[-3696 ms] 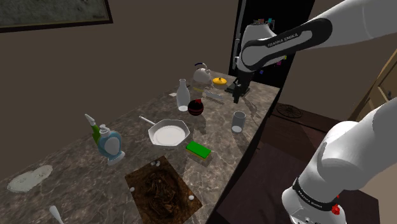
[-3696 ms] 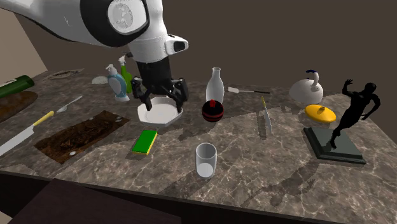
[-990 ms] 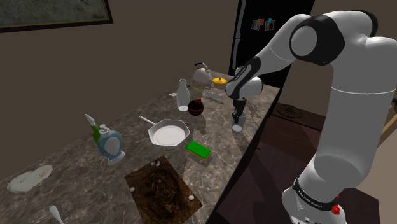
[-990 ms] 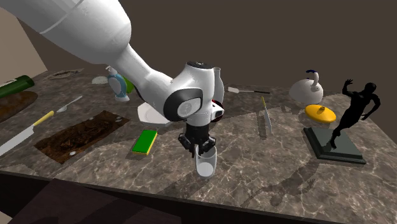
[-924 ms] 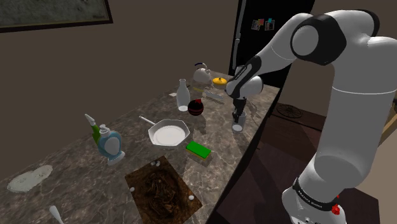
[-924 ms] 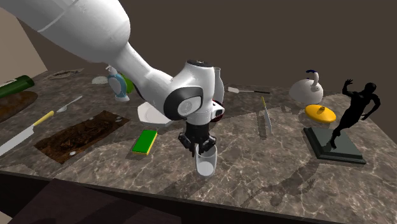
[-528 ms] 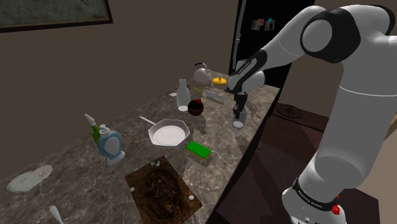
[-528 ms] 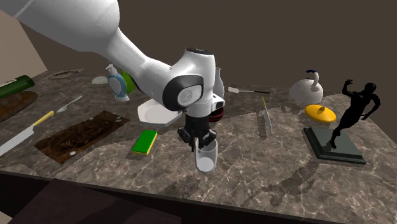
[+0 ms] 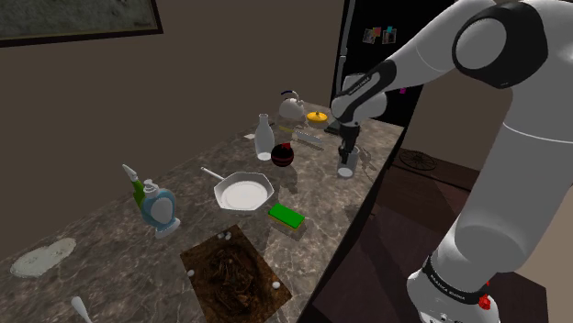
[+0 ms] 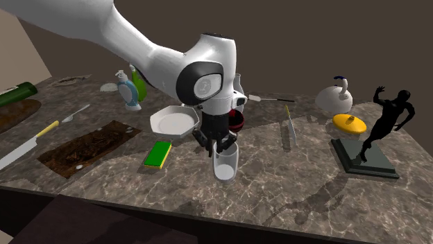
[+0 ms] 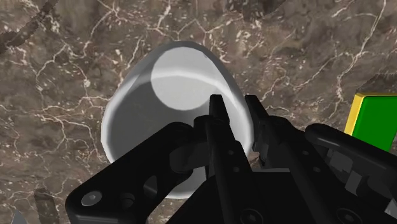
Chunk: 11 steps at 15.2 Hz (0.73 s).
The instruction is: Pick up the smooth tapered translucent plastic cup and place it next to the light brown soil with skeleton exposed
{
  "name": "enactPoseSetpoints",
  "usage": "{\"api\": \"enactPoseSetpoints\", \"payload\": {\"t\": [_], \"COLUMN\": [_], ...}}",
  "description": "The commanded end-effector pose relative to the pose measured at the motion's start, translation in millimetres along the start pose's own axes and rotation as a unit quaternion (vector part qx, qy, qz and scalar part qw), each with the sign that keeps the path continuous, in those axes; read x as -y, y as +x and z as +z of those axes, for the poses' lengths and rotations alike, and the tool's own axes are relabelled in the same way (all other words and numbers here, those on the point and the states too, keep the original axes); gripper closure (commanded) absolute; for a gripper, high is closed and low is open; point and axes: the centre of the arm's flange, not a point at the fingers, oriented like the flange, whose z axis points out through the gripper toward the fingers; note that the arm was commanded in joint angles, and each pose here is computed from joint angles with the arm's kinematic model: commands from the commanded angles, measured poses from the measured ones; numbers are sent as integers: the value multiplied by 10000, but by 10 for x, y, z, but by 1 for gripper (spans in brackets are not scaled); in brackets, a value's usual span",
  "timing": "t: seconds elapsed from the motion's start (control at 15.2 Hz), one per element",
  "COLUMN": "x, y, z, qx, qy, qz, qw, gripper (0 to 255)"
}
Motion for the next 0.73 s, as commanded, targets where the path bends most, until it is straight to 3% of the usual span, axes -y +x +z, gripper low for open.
{"api": "enactPoseSetpoints", "payload": {"t": [0.0, 0.66], "x": [7, 17], "y": [1, -37], "z": [-112, -638], "qx": [0, 0], "qy": [-1, -1], "qz": [0, 0], "qw": [10000, 10000], "gripper": [255, 255]}}
